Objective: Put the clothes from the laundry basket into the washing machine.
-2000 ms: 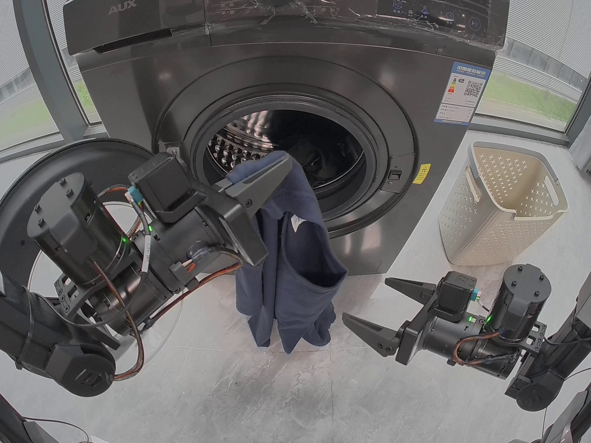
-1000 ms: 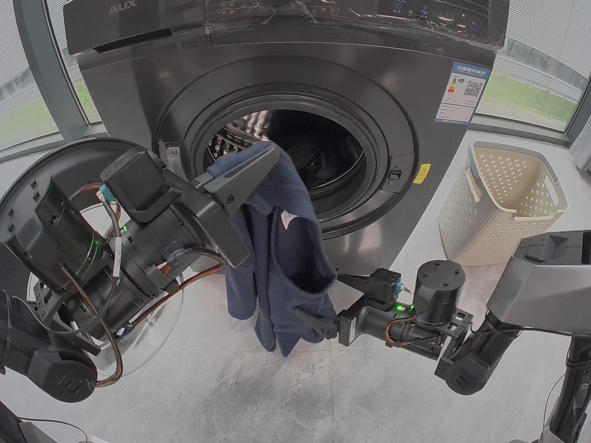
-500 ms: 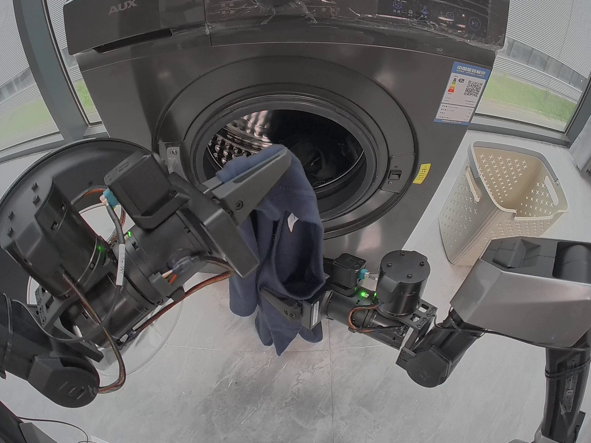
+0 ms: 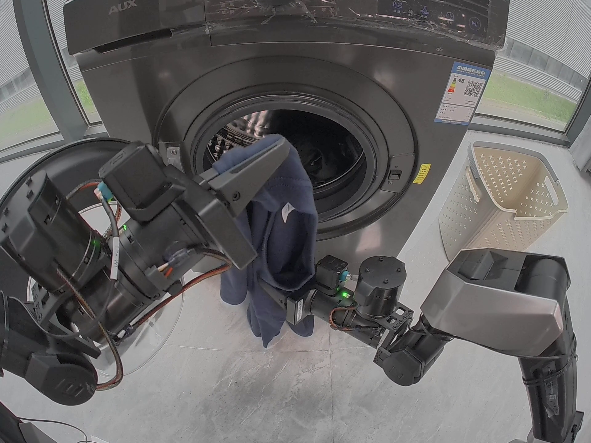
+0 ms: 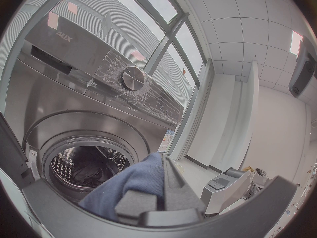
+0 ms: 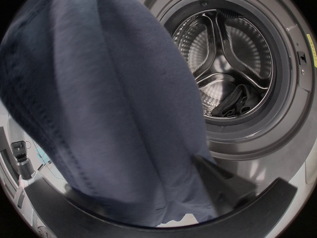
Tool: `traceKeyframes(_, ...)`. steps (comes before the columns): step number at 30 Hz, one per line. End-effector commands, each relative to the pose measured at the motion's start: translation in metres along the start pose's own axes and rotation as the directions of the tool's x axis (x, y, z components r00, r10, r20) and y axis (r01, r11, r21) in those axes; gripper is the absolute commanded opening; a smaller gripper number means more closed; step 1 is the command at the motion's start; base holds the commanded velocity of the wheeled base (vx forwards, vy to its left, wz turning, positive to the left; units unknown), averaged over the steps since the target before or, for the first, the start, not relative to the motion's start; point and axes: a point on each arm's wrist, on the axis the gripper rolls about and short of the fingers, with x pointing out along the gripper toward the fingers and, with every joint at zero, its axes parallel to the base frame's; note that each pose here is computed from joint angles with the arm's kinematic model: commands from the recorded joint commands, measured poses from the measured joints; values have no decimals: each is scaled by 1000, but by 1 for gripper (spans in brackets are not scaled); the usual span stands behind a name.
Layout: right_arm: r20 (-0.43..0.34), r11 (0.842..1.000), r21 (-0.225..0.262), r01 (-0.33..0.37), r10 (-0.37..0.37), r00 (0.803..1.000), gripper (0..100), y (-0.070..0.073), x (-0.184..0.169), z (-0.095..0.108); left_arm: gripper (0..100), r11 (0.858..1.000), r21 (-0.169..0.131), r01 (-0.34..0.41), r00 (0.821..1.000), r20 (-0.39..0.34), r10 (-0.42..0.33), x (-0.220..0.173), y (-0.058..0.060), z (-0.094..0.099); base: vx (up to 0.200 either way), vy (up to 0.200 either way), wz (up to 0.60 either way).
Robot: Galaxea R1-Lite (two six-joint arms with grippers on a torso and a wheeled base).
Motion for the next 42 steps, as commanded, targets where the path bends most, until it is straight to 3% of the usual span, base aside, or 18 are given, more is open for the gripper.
traceKeyframes(1,0,1000,3,-3,3,1000,0,3,3,-6,0,1000,2,-5,1000,3,5,0,1,1,0,0,0)
traceKeyframes(5,0,1000,2,25,-25,1000,0,-5,-5,-1,0,999,4,-32,999,4,32,-3,6,2,0,0,0)
traceKeyframes(7,10,996,0,85,-85,996,0,-17,-25,21,0,997,11,-72,997,-14,73,-11,14,2,0,0,0)
traceKeyframes(8,10,996,1,88,-88,996,0,-17,-28,23,0,997,11,-78,997,-21,78,-12,15,1,0,0,0)
traceKeyframes(13,45,991,-1,132,-132,990,0,-25,-60,60,0,992,12,-129,980,-154,129,-36,23,-25,0,0,0)
traceKeyframes(16,72,991,-2,134,-134,988,0,-22,-70,75,0,991,4,-137,965,-224,134,-46,23,-40,0,0,0)
traceKeyframes(17,83,990,2,138,-138,987,0,-20,-76,82,0,990,-1,-143,953,-270,137,-52,24,-51,0,0,0)
traceKeyframes(18,83,990,2,138,-138,987,0,-20,-76,82,0,990,-1,-143,953,-270,137,-52,24,-51,0,0,0)
traceKeyframes(23,125,992,25,120,-122,985,0,1,-81,100,0,986,-11,-168,895,-420,148,-67,27,-85,0,0,0)
traceKeyframes(27,141,993,50,112,-118,983,0,10,-81,105,0,984,-13,-175,878,-455,150,-67,29,-98,0,0,0)
traceKeyframes(37,169,994,61,88,-97,981,0,18,-85,114,0,984,-11,-176,881,-448,153,-58,33,-120,0,0,0)
traceKeyframes(42,164,994,64,87,-96,982,0,18,-85,113,0,985,-14,-172,883,-446,148,-56,33,-121,0,0,0)
